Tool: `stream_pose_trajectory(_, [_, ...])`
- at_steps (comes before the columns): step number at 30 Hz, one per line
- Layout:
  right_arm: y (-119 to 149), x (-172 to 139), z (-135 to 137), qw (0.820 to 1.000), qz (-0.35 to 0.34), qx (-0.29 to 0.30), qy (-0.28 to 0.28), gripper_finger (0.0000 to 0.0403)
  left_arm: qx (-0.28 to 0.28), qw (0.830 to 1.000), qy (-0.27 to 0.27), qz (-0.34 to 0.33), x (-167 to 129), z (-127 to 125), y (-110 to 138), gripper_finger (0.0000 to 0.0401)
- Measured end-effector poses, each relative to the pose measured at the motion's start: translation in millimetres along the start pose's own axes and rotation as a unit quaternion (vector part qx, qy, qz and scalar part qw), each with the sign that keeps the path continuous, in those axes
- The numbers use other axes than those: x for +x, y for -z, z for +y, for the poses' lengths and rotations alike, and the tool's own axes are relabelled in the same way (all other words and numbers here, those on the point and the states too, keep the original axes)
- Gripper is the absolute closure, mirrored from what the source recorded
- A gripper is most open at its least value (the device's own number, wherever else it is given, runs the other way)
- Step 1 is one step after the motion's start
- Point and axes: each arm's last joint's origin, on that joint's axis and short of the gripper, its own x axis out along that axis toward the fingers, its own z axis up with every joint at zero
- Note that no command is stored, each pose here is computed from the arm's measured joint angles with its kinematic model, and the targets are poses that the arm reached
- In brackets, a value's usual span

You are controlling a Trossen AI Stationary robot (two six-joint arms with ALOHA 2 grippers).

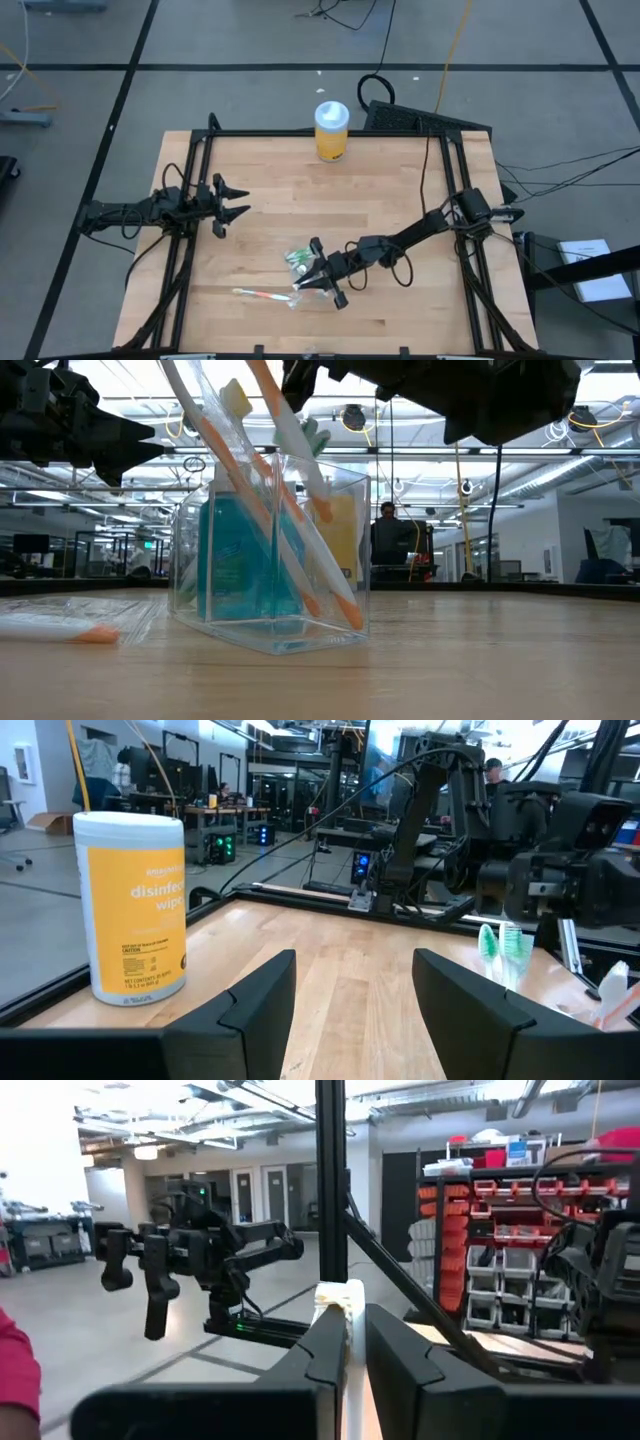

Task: Pick & Place toothbrushing station
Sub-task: Put the orange toothbrush into the transparent organizer

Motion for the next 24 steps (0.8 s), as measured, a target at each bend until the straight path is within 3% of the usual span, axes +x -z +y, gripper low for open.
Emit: stream_pose_trajectory(24, [11, -1, -1, 0.998, 0.059, -0.018, 0.002, 0.0371, 0.0, 1.0, 0.0, 0.0, 0, 0, 0, 0.0192])
